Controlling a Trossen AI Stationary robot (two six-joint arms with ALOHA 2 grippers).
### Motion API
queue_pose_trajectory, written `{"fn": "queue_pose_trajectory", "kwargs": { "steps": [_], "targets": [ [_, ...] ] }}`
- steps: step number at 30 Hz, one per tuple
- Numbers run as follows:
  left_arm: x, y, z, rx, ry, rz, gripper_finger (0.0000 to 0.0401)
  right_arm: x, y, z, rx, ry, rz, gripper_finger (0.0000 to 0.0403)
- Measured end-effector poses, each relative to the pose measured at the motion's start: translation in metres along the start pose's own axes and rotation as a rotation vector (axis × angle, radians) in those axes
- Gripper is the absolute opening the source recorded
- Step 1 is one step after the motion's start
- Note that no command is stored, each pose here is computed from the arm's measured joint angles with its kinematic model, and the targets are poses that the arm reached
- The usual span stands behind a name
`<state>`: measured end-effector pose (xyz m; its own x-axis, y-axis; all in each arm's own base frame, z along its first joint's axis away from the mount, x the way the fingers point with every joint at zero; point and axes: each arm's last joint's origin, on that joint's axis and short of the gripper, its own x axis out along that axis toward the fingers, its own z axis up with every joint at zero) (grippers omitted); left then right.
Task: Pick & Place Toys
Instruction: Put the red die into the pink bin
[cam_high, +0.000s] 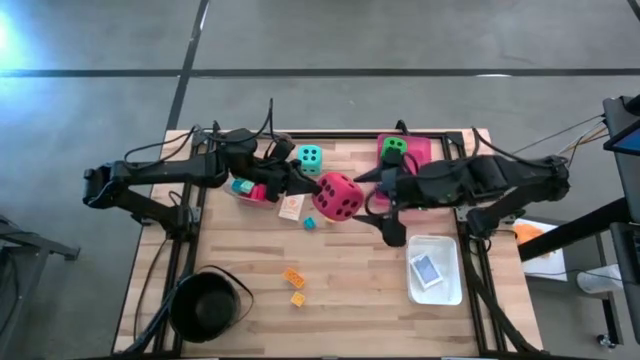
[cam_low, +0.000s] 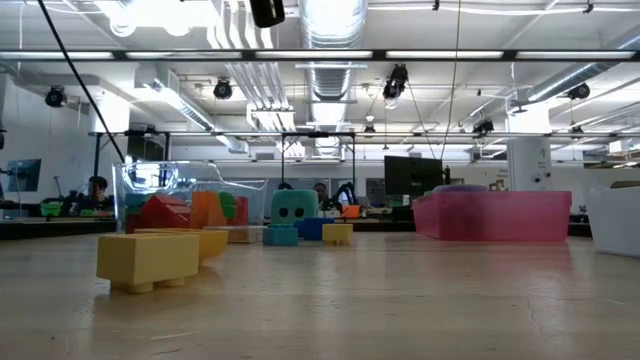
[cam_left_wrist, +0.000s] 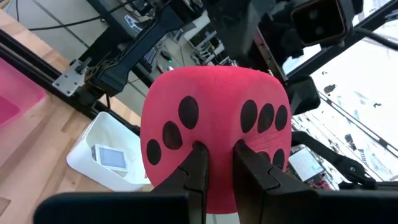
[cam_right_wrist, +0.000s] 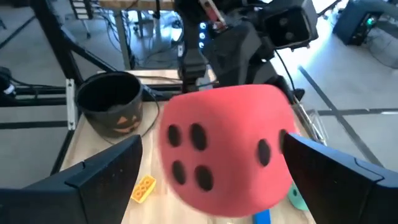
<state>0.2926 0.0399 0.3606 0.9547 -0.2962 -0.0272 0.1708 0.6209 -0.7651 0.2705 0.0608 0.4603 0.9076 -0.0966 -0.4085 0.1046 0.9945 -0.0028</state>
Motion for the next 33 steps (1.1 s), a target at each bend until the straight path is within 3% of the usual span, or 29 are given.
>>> {"fn": "queue_pose_trajectory", "kwargs": {
  "steps": [24, 28, 33],
  "targets": [
    [0.0, -0.005, 0.002, 0.051, -0.002, -0.069, 0.0034, 0.029, -0.011, 0.004, -0.042, 0.076, 0.008, 0.0376],
    [0.0, -0.006, 0.003, 0.055, -0.01, -0.074, 0.0029, 0.029, -0.013, 0.004, -0.043, 0.073, -0.012, 0.0337],
    [0.0, -0.007, 0.004, 0.056, -0.016, -0.084, 0.0029, 0.035, -0.017, 0.003, -0.021, 0.088, -0.028, 0.0232]
  ]
}}
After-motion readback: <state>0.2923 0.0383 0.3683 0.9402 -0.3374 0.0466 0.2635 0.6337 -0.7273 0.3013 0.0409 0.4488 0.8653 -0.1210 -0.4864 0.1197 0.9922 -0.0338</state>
